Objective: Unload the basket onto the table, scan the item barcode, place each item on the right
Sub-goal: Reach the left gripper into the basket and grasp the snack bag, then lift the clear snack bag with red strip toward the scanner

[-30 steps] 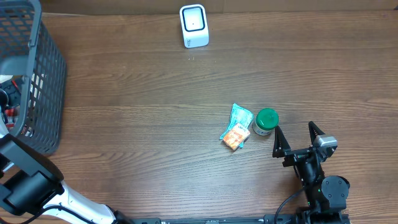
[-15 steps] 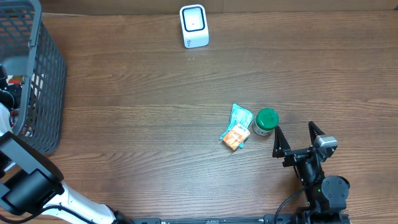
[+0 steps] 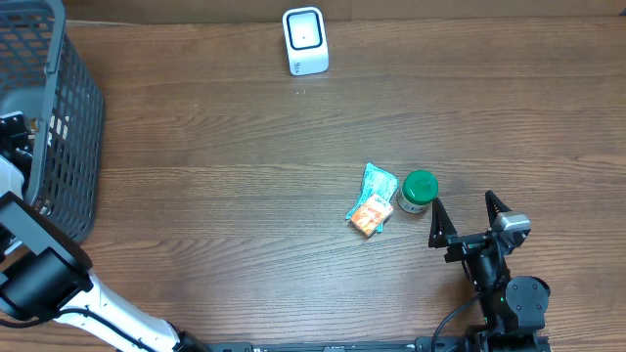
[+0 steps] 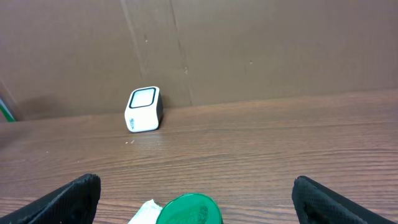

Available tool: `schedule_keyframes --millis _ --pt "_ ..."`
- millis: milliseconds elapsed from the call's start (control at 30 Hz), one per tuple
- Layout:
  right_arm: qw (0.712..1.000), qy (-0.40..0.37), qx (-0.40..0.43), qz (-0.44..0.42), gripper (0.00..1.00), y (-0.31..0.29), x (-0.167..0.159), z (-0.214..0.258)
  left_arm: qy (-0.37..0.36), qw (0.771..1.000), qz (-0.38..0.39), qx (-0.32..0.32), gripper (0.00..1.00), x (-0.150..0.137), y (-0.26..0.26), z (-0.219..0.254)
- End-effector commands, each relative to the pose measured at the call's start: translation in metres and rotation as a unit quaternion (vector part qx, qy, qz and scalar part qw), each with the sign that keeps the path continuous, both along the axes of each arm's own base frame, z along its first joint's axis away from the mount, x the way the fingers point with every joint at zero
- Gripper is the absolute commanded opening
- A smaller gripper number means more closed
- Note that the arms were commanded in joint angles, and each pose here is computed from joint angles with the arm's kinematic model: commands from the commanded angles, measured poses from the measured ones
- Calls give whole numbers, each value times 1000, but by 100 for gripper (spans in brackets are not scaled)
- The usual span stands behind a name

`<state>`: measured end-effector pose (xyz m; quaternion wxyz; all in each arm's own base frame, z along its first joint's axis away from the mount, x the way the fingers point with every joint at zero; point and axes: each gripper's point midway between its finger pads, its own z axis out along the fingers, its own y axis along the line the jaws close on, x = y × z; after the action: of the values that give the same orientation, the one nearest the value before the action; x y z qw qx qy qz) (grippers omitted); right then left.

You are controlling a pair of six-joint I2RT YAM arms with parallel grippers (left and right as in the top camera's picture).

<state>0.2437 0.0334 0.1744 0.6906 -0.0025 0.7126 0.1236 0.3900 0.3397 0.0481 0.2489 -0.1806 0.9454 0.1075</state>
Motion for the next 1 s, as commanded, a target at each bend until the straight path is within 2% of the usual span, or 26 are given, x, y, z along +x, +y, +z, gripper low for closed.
schedule_keyframes --millis 0,67,233,333,500,533,733,967 --pt "1000 -1 1 -1 100 0 0 -2 7 999 9 -33 100 -5 -5 -21" --pt "1000 -1 1 -1 100 -1 0 -2 14 999 9 -39 94 -8 -8 -24" --pt "1000 -1 1 -1 100 0 0 -2 19 999 6 -49 54 -10 -13 -26" --pt "1000 -1 1 -1 100 -1 0 -2 13 998 -4 -63 47 -6 -20 -26" --pt "1000 -1 1 -1 100 -1 0 -2 9 998 -7 -64 7 -4 -21 -25" --pt "1000 -1 1 -1 100 -1 0 -2 6 998 -3 -65 4 -3 -21 -24" --pt "1000 -1 1 -1 100 -1 0 -2 -36 992 78 -91 4 9 -10 -1" --pt "1000 -1 1 -1 100 -1 0 -2 -74 991 84 -71 4 24 1 81"
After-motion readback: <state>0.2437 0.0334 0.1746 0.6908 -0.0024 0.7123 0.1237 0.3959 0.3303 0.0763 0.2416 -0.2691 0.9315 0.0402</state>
